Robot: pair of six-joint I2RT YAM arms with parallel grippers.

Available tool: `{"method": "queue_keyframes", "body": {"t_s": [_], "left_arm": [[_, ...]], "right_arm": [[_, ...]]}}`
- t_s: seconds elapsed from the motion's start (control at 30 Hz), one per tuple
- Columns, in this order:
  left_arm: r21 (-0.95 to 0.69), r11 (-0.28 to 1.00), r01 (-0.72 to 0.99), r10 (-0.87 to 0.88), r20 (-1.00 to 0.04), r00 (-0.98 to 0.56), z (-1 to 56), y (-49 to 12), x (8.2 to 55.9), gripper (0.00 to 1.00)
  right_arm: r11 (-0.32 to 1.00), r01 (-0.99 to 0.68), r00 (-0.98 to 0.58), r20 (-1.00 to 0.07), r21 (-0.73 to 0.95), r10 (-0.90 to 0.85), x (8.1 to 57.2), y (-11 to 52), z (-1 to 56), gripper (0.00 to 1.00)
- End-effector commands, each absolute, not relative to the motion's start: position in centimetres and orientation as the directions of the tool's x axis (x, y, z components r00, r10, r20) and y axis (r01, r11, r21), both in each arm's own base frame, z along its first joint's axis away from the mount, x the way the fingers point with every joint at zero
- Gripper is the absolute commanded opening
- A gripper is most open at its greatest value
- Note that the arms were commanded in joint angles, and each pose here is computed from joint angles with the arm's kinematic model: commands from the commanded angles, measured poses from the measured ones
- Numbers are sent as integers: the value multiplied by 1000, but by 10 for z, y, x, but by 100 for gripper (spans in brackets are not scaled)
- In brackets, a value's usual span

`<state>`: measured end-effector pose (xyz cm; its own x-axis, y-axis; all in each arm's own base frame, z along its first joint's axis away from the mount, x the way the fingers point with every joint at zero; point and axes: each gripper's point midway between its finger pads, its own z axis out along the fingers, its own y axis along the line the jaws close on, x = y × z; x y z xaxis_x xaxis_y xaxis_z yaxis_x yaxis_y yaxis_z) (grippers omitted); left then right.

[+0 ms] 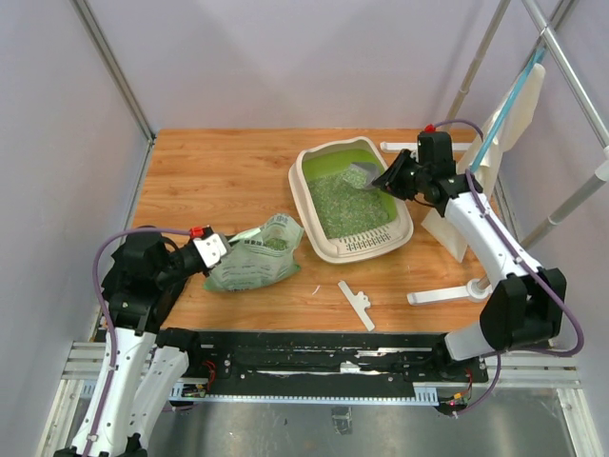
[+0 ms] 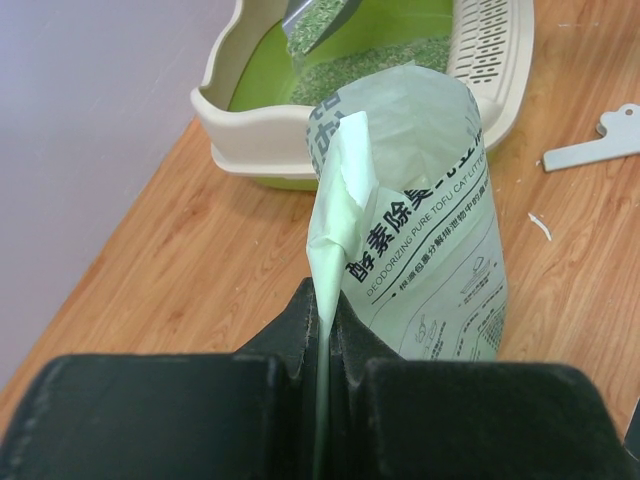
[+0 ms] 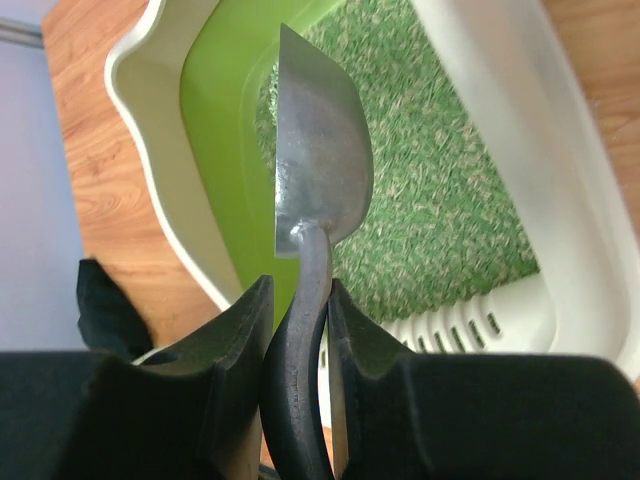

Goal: Fill the litter box with clean litter
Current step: Pour the cat litter into the litter box.

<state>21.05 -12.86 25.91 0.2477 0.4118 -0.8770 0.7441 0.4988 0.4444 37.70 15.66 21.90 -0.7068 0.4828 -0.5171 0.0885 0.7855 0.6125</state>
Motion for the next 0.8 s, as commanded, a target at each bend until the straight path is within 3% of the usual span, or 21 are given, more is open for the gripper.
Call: {"method": "queue_keyframes", "body": {"t_s": [0.0,0.37,0.57,0.77], "left_arm": [[619,485,617,360,-785,504,327,-135,206,1],[615,490,618,366,-789,494,324,-134,204,0],[612,490,620,366,-790,491,324,-134,204,1],[614,491,618,368,-789,492,324,-133,205,0]], "right_arm": [[812,52,-651,-596,582,469,405,158,239,1],[822,40,-630,-624,568,462,437,173,253,1],[813,-50,-705,-597,580,382,427,206,248,1],[847,-28,-709,-608,530,357,414,201,237,1]]}}
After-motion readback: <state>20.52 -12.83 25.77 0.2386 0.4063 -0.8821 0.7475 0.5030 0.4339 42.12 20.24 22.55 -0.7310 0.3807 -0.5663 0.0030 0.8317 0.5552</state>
